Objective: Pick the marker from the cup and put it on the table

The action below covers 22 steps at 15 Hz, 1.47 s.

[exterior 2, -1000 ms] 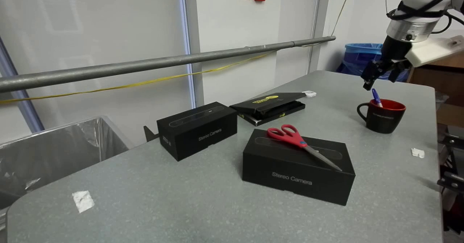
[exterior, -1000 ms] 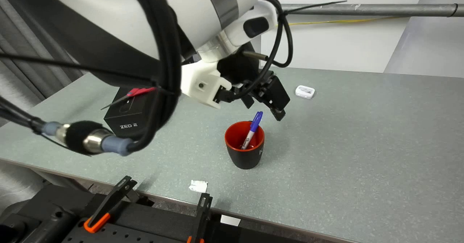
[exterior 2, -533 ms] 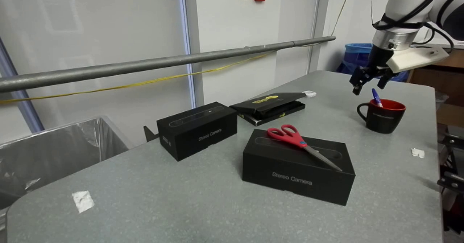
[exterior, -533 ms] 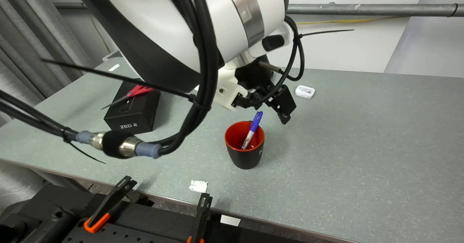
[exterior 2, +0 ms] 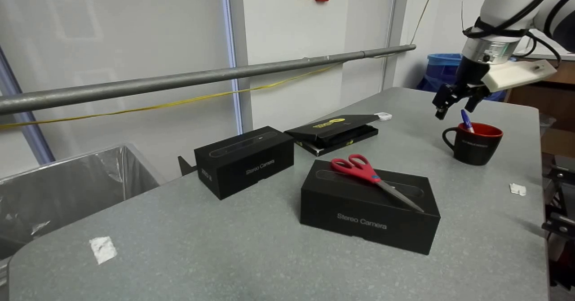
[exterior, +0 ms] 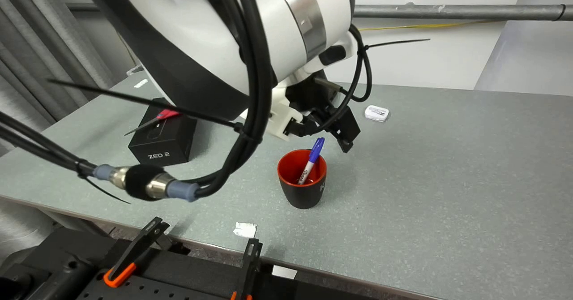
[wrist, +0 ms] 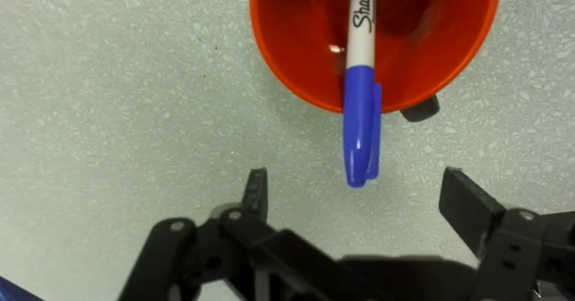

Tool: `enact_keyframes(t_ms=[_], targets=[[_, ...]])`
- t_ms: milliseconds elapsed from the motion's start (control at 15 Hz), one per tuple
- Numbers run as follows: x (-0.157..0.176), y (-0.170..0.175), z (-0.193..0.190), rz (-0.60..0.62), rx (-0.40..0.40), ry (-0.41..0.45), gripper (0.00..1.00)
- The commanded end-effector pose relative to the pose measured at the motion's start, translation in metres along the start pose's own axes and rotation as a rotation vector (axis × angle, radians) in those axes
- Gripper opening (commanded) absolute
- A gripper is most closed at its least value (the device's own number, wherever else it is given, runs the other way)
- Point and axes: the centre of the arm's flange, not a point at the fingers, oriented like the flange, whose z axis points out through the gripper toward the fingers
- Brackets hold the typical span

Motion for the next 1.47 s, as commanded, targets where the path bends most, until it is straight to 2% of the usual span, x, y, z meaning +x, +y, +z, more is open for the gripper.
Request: enact_keyframes(t_ms=[0,267,333,400,1000,1067,1400], targets=[[-0.023,0.006,-0.017,-0.003,0.015,0.020,1.00],[-0.035,0.009,-0.027,-0.008,0.016,0.042,1.00],[-0.033,0.009,-0.028,0.000,0.014,0.054,0.75],[-0.031,0.010,-0.030,0.005,0.018,0.060,0.74],[-0.027,0.004,-0.029,0.013,0.016,0.050,0.04],[-0.027,0.004,-0.029,0.013,0.015,0.050,0.00],[-0.027,0.008,-0.036,0.018,0.027,0.064,0.03]])
